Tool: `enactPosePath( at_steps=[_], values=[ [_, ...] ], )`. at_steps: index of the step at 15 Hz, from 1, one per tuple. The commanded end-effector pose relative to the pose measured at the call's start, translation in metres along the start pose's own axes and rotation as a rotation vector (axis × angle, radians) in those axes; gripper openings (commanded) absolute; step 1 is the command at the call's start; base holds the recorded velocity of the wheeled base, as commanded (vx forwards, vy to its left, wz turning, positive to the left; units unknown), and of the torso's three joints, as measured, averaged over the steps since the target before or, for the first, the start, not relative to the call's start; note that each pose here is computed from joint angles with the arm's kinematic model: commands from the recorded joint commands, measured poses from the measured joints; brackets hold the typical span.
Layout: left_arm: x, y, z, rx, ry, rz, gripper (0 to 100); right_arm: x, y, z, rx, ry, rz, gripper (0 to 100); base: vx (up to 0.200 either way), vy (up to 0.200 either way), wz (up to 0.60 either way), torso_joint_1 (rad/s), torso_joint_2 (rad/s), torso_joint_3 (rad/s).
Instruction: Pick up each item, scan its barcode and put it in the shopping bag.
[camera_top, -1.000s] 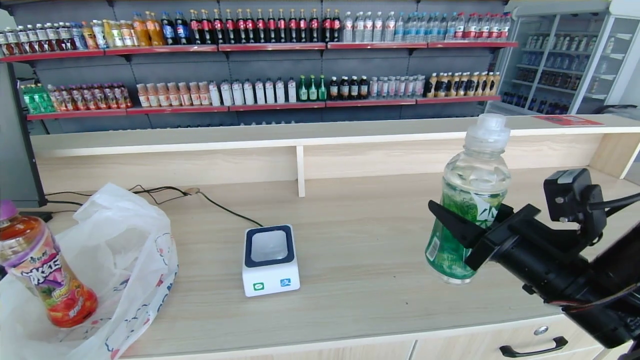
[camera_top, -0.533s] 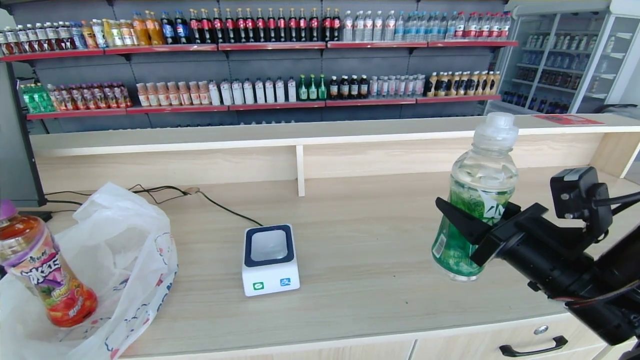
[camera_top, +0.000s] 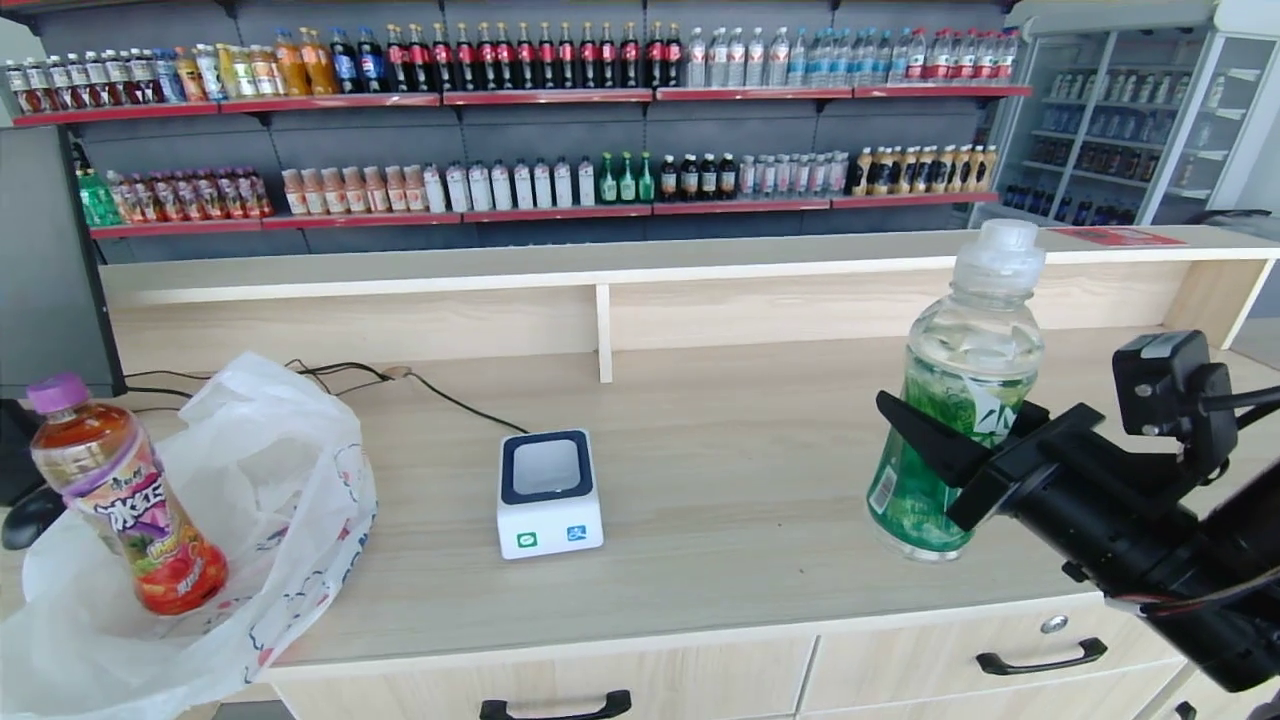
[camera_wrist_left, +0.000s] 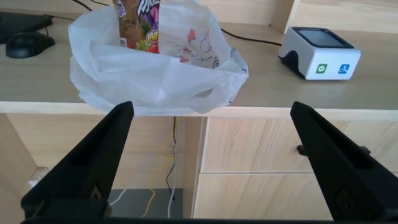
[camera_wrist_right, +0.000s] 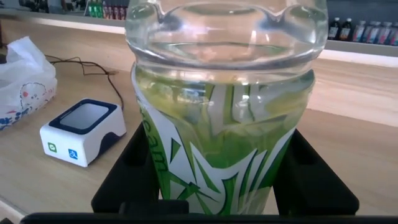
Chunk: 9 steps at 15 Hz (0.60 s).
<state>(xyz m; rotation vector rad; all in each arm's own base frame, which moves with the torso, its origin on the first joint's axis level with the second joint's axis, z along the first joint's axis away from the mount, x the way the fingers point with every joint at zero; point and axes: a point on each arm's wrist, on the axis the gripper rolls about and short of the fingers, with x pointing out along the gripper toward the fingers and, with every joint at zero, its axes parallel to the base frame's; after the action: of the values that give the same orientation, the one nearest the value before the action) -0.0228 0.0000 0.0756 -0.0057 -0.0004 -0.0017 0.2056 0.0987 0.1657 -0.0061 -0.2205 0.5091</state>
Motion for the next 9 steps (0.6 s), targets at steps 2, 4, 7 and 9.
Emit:
enactPosePath(
  at_steps=[2,4,7,9],
  values=[
    [0.0,0.0,0.0001,0.0,-0.001,0.0,100,-0.0037,0.0,0.0011,-0.001,0.0,-0.001,0,0.0,0.2,0.0,-0.005,0.0,0.002],
    [0.0,0.0,0.0001,-0.002,-0.001,0.0,100,-0.0028,0.0002,0.0008,-0.002,0.0,0.001,0,0.0,0.2,0.0,0.015,0.01,0.002],
    [0.0,0.0,0.0001,-0.002,-0.001,0.0,100,-0.003,0.0005,0.0023,-0.002,-0.006,0.002,0,0.0,0.2,0.0,-0.001,0.0,0.001],
    [0.0,0.0,0.0001,-0.002,-0.001,0.0,100,-0.0047,0.0005,0.0058,-0.003,-0.02,0.002,0,0.0,0.2,0.0,0.002,0.0,0.0]
  ],
)
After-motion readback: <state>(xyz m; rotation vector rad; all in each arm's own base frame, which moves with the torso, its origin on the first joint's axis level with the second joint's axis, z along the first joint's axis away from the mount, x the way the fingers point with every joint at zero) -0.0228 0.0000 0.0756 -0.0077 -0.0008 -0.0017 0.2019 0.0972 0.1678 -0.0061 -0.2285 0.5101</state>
